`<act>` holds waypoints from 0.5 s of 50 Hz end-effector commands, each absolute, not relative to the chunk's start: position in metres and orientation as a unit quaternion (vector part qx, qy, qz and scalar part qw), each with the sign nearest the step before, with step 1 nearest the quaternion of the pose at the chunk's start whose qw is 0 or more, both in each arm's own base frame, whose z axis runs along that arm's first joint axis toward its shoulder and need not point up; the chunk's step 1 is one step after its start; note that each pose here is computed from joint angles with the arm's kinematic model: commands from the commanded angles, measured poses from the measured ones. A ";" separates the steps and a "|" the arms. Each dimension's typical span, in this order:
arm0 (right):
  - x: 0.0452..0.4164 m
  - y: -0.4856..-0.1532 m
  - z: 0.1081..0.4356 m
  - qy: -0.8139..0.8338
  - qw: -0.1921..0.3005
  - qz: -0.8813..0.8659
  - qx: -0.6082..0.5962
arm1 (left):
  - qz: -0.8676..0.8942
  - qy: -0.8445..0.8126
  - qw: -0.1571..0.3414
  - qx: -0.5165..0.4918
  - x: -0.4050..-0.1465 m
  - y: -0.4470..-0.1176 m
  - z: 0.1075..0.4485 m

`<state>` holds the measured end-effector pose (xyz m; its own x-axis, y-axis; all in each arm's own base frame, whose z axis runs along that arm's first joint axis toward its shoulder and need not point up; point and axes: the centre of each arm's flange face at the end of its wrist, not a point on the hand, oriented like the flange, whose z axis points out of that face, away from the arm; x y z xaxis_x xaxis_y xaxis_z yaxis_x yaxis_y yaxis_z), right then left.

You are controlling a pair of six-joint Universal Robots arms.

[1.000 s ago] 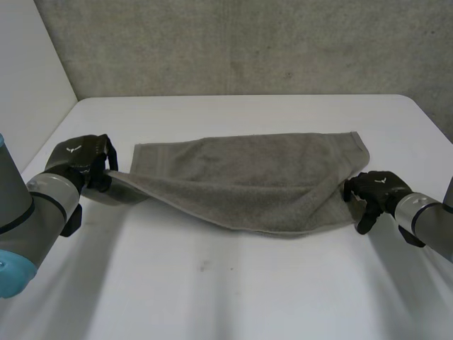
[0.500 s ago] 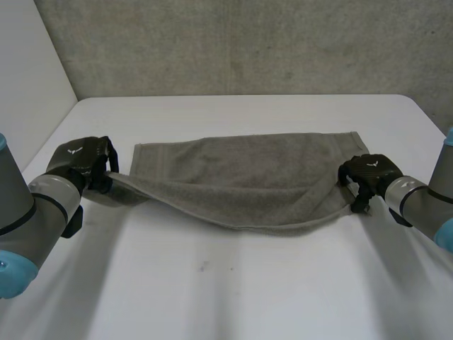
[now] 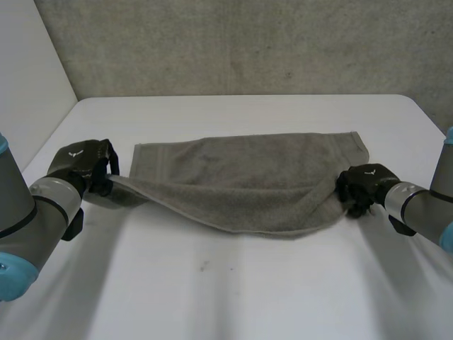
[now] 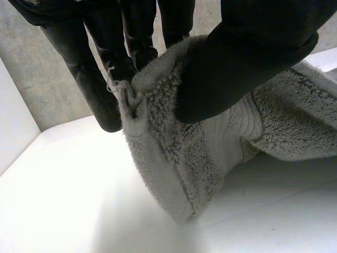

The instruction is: Fold the towel.

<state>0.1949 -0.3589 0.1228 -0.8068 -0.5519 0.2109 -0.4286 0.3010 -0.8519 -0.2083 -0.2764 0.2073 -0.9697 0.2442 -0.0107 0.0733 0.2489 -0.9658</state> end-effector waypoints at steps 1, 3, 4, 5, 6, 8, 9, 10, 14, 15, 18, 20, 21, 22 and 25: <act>0.194 -0.358 0.129 0.803 0.063 -0.511 -0.298 | 0.604 -0.787 0.070 -0.101 -0.208 -0.276 0.207; 0.195 -0.356 0.129 0.804 0.066 -0.511 -0.298 | 0.604 -0.787 0.070 -0.101 -0.208 -0.276 0.207; 0.195 -0.355 0.129 0.804 0.068 -0.510 -0.297 | 0.605 -0.787 0.071 -0.101 -0.208 -0.276 0.208; 0.197 -0.354 0.129 0.804 0.070 -0.509 -0.299 | 0.605 -0.787 0.071 -0.101 -0.208 -0.276 0.208; 0.197 -0.354 0.129 0.804 0.070 -0.509 -0.299 | 0.604 -0.787 0.070 -0.101 -0.208 -0.276 0.207; 0.197 -0.354 0.128 0.804 0.071 -0.509 -0.300 | 0.605 -0.787 0.071 -0.101 -0.208 -0.276 0.208; 0.198 -0.353 0.128 0.803 0.071 -0.509 -0.301 | 0.605 -0.787 0.071 -0.101 -0.208 -0.276 0.208; 0.198 -0.354 0.128 0.802 0.071 -0.511 -0.301 | 0.605 -0.787 0.071 -0.101 -0.208 -0.276 0.208; 0.198 -0.353 0.129 0.801 0.070 -0.513 -0.301 | 0.604 -0.787 0.071 -0.101 -0.208 -0.276 0.207; 0.198 -0.352 0.130 0.800 0.070 -0.514 -0.301 | 0.604 -0.787 0.071 -0.101 -0.208 -0.276 0.207; 0.197 -0.352 0.132 0.798 0.069 -0.518 -0.300 | 0.604 -0.787 0.071 -0.101 -0.208 -0.276 0.207; 0.197 -0.353 0.131 0.795 0.068 -0.522 -0.301 | 0.604 -0.787 0.071 -0.101 -0.208 -0.276 0.207; 0.197 -0.354 0.130 0.793 0.067 -0.525 -0.302 | 0.604 -0.787 0.071 -0.101 -0.208 -0.276 0.207; 0.197 -0.354 0.130 0.793 0.067 -0.525 -0.302 | 0.605 -0.787 0.070 -0.101 -0.208 -0.276 0.208; 0.198 -0.355 0.126 0.789 0.064 -0.529 -0.306 | 0.604 -0.787 0.071 -0.102 -0.209 -0.275 0.207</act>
<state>0.1975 -0.3529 0.1306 -0.8089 -0.5508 0.2056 -0.4087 0.2755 -0.8701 -0.2085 -0.2759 0.2074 -0.9695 0.2448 -0.0108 0.0735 0.2485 -0.9659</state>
